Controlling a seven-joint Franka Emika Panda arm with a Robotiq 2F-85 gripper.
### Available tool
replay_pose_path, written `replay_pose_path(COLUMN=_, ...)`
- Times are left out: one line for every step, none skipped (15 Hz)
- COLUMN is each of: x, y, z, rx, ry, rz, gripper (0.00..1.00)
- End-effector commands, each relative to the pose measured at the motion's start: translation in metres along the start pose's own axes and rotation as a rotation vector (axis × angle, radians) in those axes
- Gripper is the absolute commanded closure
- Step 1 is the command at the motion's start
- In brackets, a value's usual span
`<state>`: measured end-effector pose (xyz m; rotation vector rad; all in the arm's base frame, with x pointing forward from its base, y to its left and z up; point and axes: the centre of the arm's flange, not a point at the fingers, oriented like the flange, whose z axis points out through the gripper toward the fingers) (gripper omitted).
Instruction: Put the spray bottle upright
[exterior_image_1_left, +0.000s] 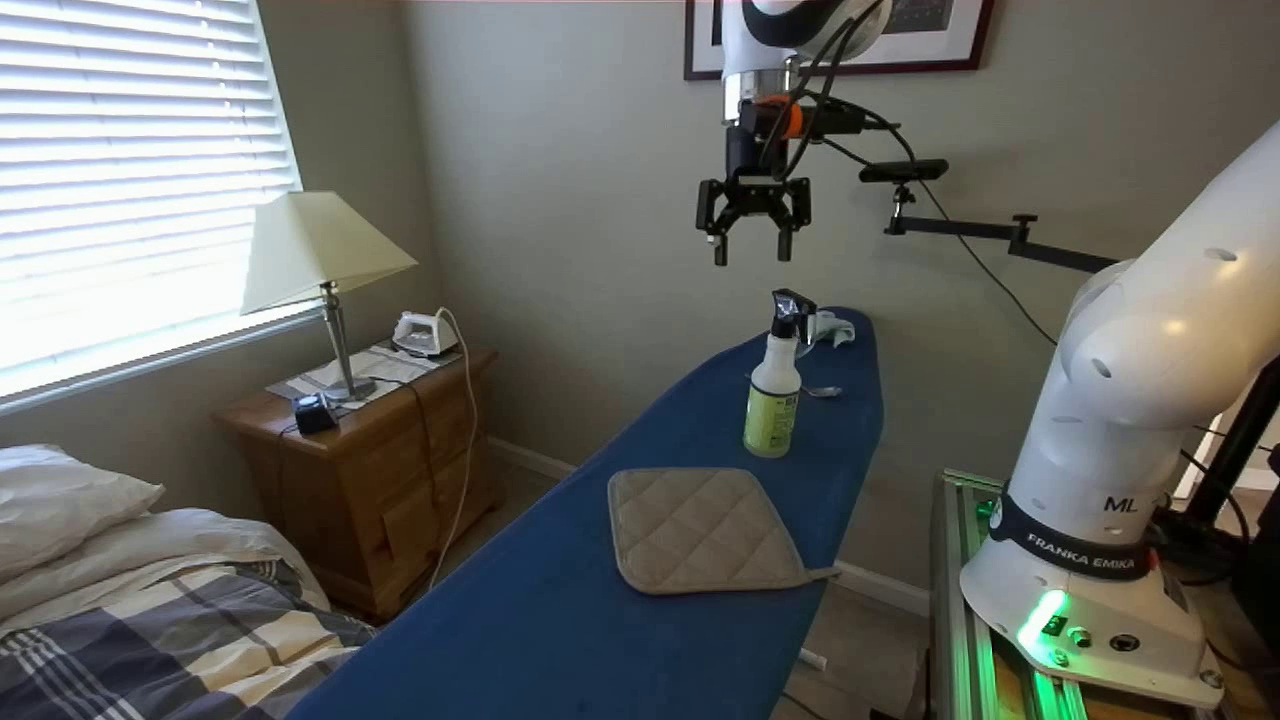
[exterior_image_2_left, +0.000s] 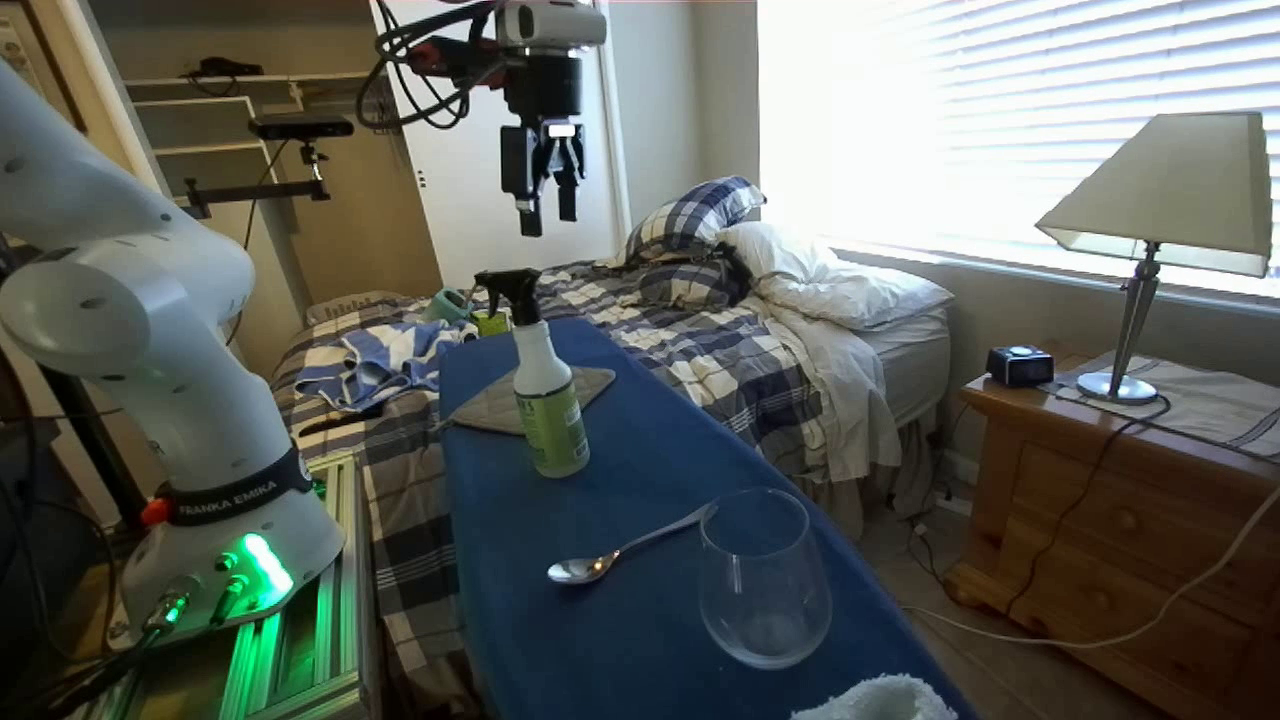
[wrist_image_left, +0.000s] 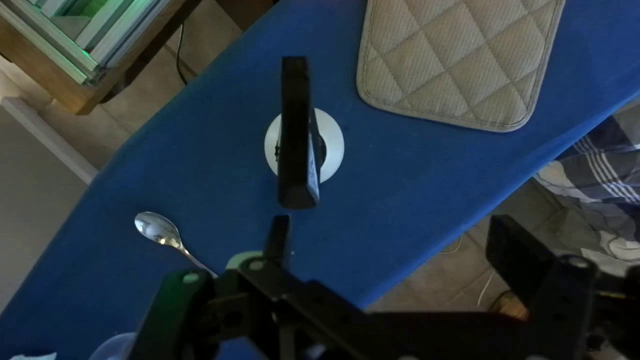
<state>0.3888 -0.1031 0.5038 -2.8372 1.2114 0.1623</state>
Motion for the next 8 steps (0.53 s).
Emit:
replay_pose_path(x=-0.015, y=0.0, z=-0.029, rx=0.002, ry=0.066, rz=-0.085, gripper=0.0)
replay_pose_path(x=-0.017, y=-0.001, z=-0.034, rx=0.009, ry=0.079, rz=-0.098, gripper=0.0)
replay_pose_path(x=-0.01, y=-0.004, z=-0.021, rx=0.016, ry=0.049, rz=-0.058, gripper=0.0)
replay_pose_path(x=-0.013, y=-0.004, z=-0.026, rx=0.02, ry=0.06, rz=-0.068, gripper=0.0)
replay_pose_path(x=-0.015, y=-0.004, z=-0.028, rx=0.023, ry=0.066, rz=-0.074, gripper=0.0)
replay_pose_path(x=-0.015, y=-0.004, z=-0.029, rx=0.024, ry=0.069, rz=-0.077, gripper=0.0)
replay_pose_path(x=-0.015, y=-0.004, z=-0.03, rx=0.024, ry=0.069, rz=-0.078, gripper=0.0)
replay_pose_path(x=-0.015, y=-0.004, z=-0.029, rx=0.024, ry=0.069, rz=-0.079, gripper=0.0)
